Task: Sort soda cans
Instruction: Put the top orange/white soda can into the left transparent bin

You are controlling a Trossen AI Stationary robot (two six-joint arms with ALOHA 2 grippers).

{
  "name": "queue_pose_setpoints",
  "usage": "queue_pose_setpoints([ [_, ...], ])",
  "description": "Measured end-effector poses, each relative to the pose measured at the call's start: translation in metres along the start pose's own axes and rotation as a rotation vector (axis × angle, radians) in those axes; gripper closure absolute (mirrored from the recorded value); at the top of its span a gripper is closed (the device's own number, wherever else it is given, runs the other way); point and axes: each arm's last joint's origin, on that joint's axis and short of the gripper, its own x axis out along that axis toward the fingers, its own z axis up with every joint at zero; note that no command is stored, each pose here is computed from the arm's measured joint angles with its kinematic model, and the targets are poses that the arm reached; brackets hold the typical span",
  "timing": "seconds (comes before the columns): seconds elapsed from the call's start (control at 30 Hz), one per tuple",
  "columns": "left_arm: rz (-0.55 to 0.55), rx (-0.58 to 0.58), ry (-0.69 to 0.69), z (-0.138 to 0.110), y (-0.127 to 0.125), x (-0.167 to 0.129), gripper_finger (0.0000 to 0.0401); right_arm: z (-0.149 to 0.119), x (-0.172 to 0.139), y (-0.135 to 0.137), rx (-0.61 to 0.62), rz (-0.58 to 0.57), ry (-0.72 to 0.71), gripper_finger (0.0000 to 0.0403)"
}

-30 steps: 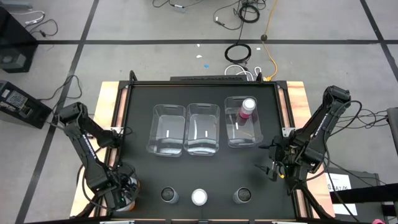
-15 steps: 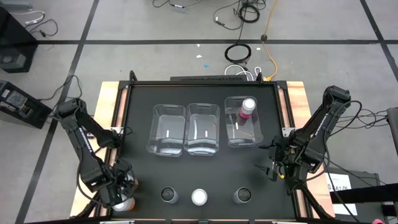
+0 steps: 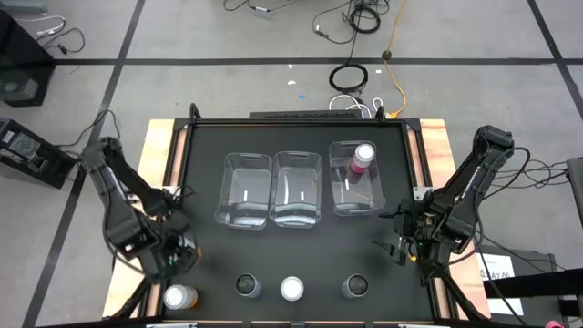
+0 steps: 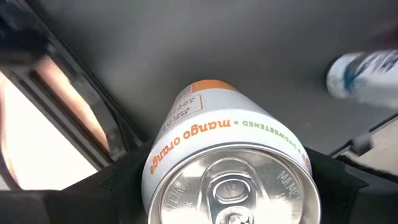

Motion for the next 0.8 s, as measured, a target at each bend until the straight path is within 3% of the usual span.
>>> queue_pose_setpoints([
  [0.4,-0.092,0.02,-0.133,0.081,0.013,-0.05,0.0092,0.001,0.0,0.002,0.023,0.012,-0.021,0.0007],
  [0.8,-0.011,0.253,-0.125,0.19,0.008,-0.038,0.0092,0.005,0.002,0.002,0.103,-0.009,-0.086,0.0007],
])
